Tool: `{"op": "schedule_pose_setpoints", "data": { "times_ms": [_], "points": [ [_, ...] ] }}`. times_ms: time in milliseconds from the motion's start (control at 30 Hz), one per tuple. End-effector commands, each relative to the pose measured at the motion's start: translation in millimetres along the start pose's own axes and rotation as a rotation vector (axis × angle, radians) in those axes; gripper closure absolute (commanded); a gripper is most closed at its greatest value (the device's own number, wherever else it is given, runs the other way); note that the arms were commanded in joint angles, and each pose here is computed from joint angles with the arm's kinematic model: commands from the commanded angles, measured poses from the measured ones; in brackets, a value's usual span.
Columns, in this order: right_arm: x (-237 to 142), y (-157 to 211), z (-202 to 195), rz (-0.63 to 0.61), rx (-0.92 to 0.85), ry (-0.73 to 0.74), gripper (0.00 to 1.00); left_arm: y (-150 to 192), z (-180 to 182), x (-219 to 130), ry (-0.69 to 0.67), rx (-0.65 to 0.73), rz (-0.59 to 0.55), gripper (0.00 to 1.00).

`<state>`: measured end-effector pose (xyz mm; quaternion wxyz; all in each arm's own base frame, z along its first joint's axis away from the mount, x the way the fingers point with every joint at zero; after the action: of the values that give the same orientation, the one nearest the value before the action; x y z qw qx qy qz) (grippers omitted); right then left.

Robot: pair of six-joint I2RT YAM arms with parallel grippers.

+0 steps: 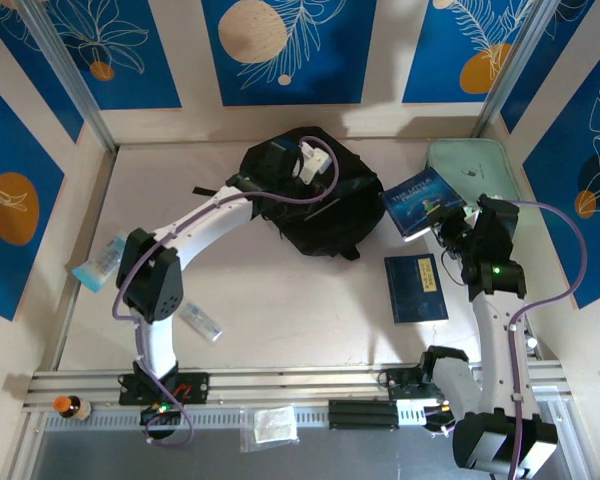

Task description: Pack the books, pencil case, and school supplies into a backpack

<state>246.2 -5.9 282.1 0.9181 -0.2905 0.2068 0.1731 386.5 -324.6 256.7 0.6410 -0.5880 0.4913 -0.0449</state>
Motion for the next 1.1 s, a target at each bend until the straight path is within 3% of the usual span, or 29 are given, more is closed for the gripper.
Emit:
{"op": "schedule_pose_setpoints", "data": {
  "times_ms": [0,400,1067],
  "points": [
    [1.0,5.3,9.0,0.055,0.034,-0.073,1.00,-35.9,-2.1,-25.1,-0.013,-0.010,-0.191,1.00],
    [61.2,49.2,39.3,0.319,0.087,-0.239,1.00,-42.2,-14.7,-36.4,0.081,0.020,-0.265,1.00],
    [165.9,75.0,68.7,0.395,0.021,-0.255,1.00,-42.3,-20.3,-49.3,0.108,0.041,-0.278,1.00]
  ]
}}
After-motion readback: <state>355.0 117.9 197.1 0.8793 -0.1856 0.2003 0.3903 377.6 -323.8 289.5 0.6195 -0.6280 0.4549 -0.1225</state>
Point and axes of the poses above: each hand's point on the last joint's axis, 136 mm out from that joint toward the fingers, its own x axis out along the fingers, its own z axis along the line the jaws close on, y = z × x, the point moved 6 cm from there along -x, back along the fingers, and after that the axes turned 4 degrees about -x, right-handed, at the moved point
